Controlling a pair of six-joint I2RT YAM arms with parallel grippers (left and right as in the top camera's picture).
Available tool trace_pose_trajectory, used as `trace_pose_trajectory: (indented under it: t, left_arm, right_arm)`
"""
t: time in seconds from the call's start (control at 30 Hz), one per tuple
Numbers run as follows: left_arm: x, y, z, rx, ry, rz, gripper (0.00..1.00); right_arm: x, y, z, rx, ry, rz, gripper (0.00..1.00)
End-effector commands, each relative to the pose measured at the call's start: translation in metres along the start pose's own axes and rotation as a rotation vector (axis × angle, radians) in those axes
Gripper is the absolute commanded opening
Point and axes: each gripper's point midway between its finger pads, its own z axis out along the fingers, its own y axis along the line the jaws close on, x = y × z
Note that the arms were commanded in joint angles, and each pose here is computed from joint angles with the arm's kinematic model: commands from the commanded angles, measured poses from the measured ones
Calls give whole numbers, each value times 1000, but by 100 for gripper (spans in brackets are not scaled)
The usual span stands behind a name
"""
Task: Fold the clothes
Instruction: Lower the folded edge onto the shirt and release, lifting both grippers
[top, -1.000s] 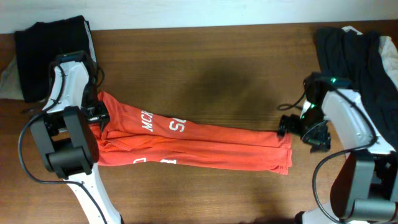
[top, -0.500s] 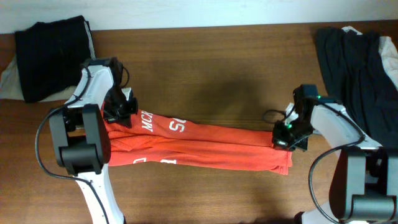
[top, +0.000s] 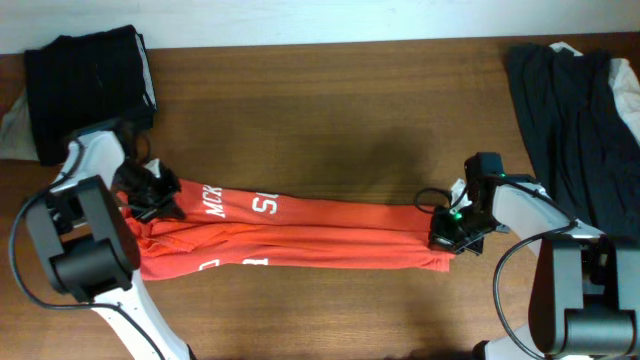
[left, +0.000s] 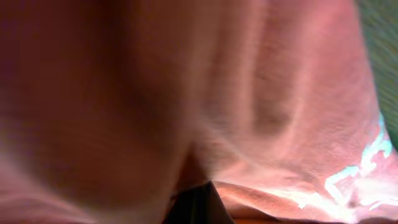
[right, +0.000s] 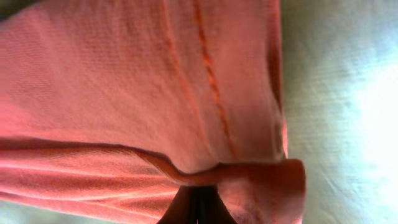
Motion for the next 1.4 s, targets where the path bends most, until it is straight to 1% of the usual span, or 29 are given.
trace_pose_trajectory:
  t: [0.0,0.03,0.07,0.1,0.17,0.27,0.3,0.33,0.37,0.4,0.43,0.47,0.5,0.53,0.6,0.7,0.73,0.9,0.93,0.97,1.0,1.03,1.07,1.1,1.13,1.17,1.27,1.37]
  left_arm:
    - [-6,73,20,-225,15,-115,0]
    - [-7,76,20,-222,13,-132,1]
    - [-7,78,19,-225,10,-140,1]
    - [-7,80,15,-226,12,-146,0]
    - [-10,77,-2,-225,10,-149,1]
    - [-18,64,-37,-224,-19,-133,1]
    - [-20,58,-51,-222,-39,-124,1]
    - [-23,50,-69,-219,-75,-110,0]
    - [-26,43,-81,-215,-112,-97,1]
    - [-27,41,-86,-213,-128,-92,2]
    - [-28,39,-90,-211,-141,-88,10]
    - [-27,37,-90,-205,-141,-87,29]
    - [-28,36,-90,-199,-140,-87,81]
    - [-28,36,-90,-199,-144,-87,99]
    - [-29,34,-89,-185,-145,-86,99]
    - [-29,32,-89,-176,-142,-86,99]
    - [-28,32,-89,-176,-140,-85,99]
    - [-29,32,-89,-176,-143,-85,99]
    - [-29,32,-89,-176,-143,-85,99]
    - [-29,32,-89,-175,-145,-85,99]
    - [-30,32,-89,-174,-148,-85,99]
    - [-31,31,-89,-167,-149,-84,99]
    - [-31,31,-89,-166,-150,-84,99]
    - [-30,31,-89,-167,-149,-84,99]
    - [-30,31,-89,-167,-149,-84,99]
    - [-31,31,-89,-167,-149,-84,99]
    - [-30,31,-89,-167,-149,-84,99]
    - [-30,31,-89,-167,-149,-84,99]
  right_arm:
    - [-18,-5,-1,33,-84,-18,4]
    - [-25,-9,-2,63,-116,6,4]
    - [-31,-23,-5,144,-151,52,4]
    - [-35,-30,-10,191,-170,58,4]
    - [-45,-20,-27,186,-176,32,4]
    - [-62,-1,-66,181,-198,7,4]
    - [-67,7,-83,178,-209,6,9]
    - [-73,16,-105,168,-228,-4,33]
    - [-76,23,-115,148,-233,-39,57]
    - [-77,27,-120,131,-235,-66,72]
    - [-77,29,-120,123,-230,-104,87]
    - [-75,28,-117,127,-219,-119,99]
    - [-70,29,-108,102,-191,-142,99]
    - [-63,39,-94,23,-141,-203,99]
    - [-53,44,-66,-68,-69,-247,99]
    - [-45,37,-37,-94,0,-226,99]
    - [-38,36,-24,-122,42,-250,99]
    - [-18,38,2,-208,134,-217,100]
    - [-7,36,8,-210,162,-186,94]
    - [-2,37,12,-218,172,-189,87]
    - [4,38,19,-214,183,-196,77]
    - [8,39,24,-209,186,-200,75]
    - [10,41,29,-203,188,-194,64]
    - [11,42,30,-199,188,-185,49]
    - [9,44,31,-196,181,-173,23]
    - [5,43,32,-186,165,-153,4]
    - [-10,26,25,-67,131,-101,4]
    - [-32,3,-9,69,85,-61,4]
